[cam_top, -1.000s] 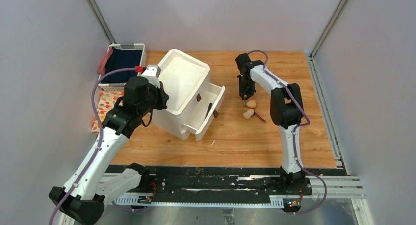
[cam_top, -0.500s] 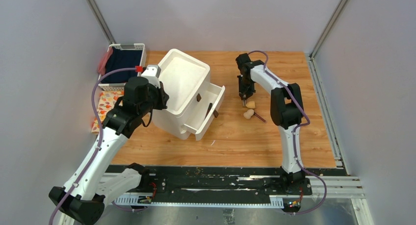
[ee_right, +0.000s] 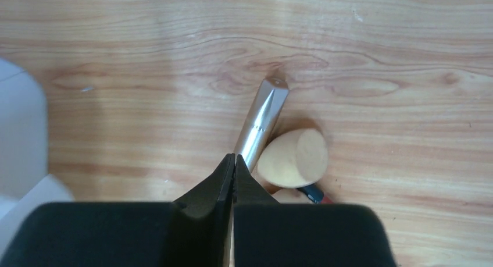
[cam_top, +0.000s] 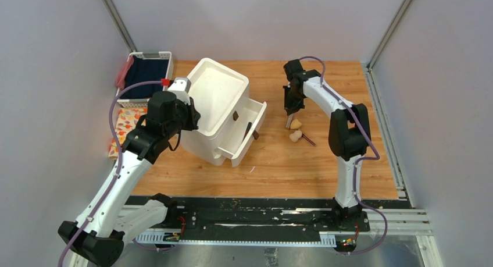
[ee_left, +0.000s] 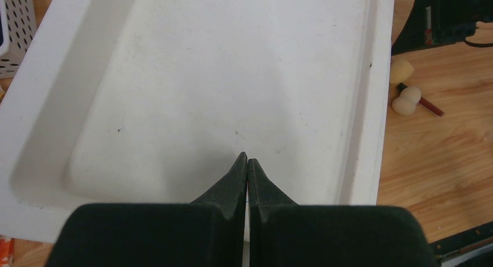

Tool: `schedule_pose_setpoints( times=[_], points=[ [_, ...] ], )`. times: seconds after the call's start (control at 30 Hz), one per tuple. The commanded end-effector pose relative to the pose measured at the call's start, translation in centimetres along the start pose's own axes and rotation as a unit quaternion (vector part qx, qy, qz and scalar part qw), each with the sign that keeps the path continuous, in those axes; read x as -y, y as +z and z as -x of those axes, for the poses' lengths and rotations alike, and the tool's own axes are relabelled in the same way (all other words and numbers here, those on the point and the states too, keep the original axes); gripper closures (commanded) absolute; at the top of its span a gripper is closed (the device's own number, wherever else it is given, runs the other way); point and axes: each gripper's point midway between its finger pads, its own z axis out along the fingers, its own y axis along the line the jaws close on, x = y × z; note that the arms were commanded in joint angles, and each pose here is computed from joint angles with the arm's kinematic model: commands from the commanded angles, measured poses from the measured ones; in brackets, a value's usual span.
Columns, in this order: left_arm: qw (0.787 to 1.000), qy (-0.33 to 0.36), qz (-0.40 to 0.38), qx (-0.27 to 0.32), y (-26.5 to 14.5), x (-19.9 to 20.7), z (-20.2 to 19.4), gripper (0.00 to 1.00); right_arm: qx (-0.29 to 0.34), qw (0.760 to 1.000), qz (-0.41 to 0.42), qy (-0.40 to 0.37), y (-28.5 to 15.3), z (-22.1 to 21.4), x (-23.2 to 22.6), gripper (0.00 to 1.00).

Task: Organize the makeup

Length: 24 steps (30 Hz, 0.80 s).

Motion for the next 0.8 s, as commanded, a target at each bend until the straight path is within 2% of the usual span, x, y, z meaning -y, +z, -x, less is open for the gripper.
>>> schedule_pose_setpoints(
  times=[0.0, 0.1, 0.2, 0.3, 0.47, 0.77],
  points=[
    [1.000, 0.000, -0.006, -0.008, 0.3, 0.3, -0.6, 1.00, 0.022, 0.999, 0.023, 0.007, -3.6, 0.2, -0.3, 1.00],
    [1.000, -0.001, -0.008, -0.007, 0.3, 0.4, -0.5, 1.00, 0.012, 1.000, 0.021, 0.002, -3.6, -0.2, -0.2, 0.97],
    [1.000, -0.001, -0.009, -0.007, 0.3, 0.4, -0.5, 1.00, -0.004, 1.000, 0.014, 0.001, -2.8, -0.6, 0.0, 0.83],
    [1.000, 0.000, -0.007, -0.005, 0.2, 0.3, -0.5, 1.00, -0.011, 1.000, 0.013, 0.003, -2.1, -0.6, -0.2, 0.73],
    [1.000, 0.003, -0.006, -0.005, 0.2, 0.2, -0.5, 1.00, -0.034, 0.999, 0.007, 0.005, -0.5, -0.8, -0.3, 0.68],
    [1.000, 0.004, -0.007, -0.003, 0.3, 0.3, -0.4, 1.00, -0.080, 0.997, -0.019, 0.015, 2.9, -2.7, 0.4, 0.68]
  ],
)
